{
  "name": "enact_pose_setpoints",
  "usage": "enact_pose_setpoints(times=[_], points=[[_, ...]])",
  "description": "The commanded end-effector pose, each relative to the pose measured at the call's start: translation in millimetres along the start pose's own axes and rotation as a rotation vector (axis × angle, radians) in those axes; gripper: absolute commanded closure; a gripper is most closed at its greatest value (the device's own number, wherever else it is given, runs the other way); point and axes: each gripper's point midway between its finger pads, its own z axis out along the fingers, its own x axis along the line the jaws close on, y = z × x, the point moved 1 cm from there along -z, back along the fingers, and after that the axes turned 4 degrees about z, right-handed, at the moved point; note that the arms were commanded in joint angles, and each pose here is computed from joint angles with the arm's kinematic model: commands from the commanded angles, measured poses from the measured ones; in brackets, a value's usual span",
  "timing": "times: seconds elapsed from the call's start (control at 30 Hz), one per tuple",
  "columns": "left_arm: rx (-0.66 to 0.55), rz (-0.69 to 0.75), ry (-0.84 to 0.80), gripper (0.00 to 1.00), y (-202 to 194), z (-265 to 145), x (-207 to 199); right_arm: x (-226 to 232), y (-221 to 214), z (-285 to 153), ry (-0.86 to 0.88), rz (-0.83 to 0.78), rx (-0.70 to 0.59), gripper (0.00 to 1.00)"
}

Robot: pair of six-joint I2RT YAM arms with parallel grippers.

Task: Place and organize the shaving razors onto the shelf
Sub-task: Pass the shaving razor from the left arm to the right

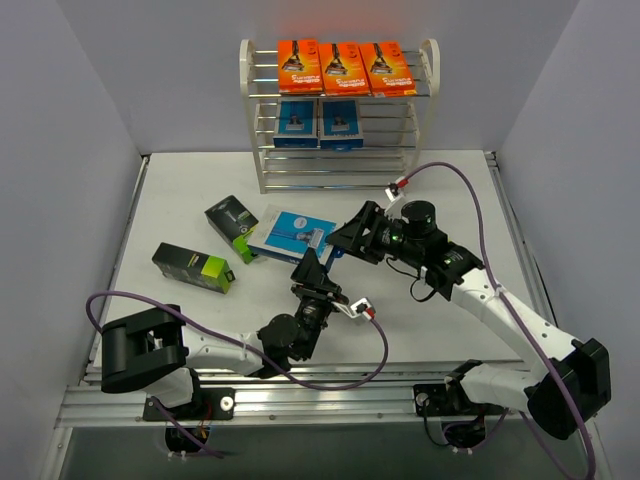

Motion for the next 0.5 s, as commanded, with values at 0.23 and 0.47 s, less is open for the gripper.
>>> enact_pose_setpoints(times=[0.23,0.47], points=[[-0.001,-0.283,0.199,0.98,3.1,-2.5,56.2,28.8,-0.4,2.5,0.137,0.008,-0.002,0.53],[-0.005,-0.28,0.197,0.98,4.7,-3.2,55.3,26.4,-4.0,4.4,0.162,0.041,0.005,0.64]])
